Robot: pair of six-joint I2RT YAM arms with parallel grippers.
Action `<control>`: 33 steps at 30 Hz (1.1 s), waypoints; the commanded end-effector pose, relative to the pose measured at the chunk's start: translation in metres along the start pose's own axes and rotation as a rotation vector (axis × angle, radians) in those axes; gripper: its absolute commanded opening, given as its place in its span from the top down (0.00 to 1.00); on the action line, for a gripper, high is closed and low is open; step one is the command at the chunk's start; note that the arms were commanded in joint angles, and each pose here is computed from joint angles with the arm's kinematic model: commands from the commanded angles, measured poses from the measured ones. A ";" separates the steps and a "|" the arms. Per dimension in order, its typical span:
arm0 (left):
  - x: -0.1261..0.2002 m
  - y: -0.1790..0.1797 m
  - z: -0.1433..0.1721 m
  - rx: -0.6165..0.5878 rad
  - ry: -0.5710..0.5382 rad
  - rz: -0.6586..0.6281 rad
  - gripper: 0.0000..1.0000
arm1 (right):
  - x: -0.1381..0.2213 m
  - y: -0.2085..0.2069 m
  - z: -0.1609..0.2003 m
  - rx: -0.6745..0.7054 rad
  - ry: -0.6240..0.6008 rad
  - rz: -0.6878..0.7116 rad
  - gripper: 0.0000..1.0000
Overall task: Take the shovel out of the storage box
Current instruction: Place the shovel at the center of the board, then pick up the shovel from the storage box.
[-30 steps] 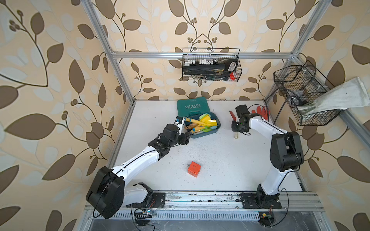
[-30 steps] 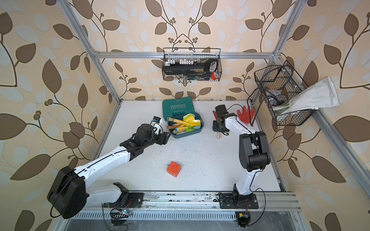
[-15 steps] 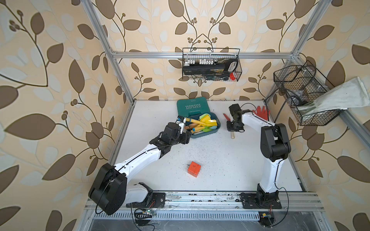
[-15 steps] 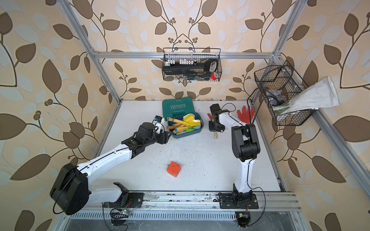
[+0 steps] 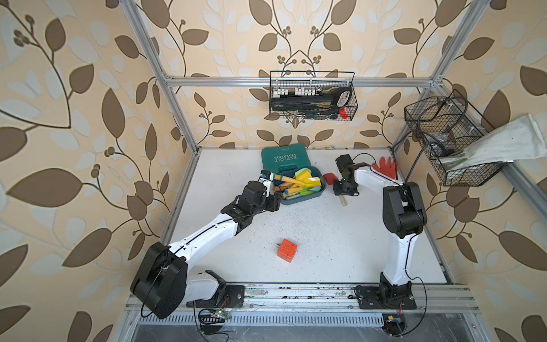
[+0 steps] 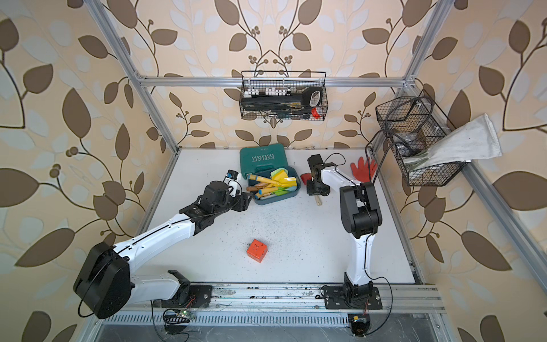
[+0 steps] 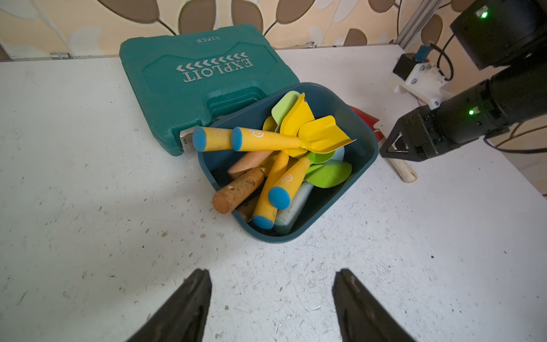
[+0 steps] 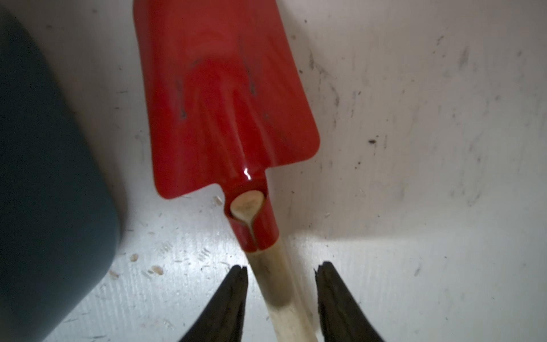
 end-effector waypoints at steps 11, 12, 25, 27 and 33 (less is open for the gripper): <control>0.013 -0.010 -0.010 -0.124 -0.112 0.054 0.33 | 0.095 0.035 0.050 -0.067 -0.346 -0.193 0.38; 0.013 -0.011 -0.009 -0.138 -0.105 0.062 0.33 | 0.095 0.038 0.055 -0.061 -0.343 -0.215 0.38; -0.031 -0.018 -0.004 -0.179 0.098 0.077 0.46 | 0.098 0.034 0.091 -0.029 -0.360 -0.245 0.38; -0.038 -0.018 -0.005 -0.185 0.109 0.074 0.46 | 0.100 0.032 0.092 -0.039 -0.375 -0.248 0.38; -0.056 -0.023 -0.013 -0.212 0.140 0.066 0.47 | 0.095 0.027 0.093 -0.059 -0.375 -0.255 0.38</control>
Point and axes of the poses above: each gripper's point midway between its finger pads, its own x axis back along the fingers, its own y axis along the line the jaws close on, z = x × y, the point moved 10 cm from there along x, back along the fingers, and after that the axes turned 14 degrees about x, right-handed, at the moved point
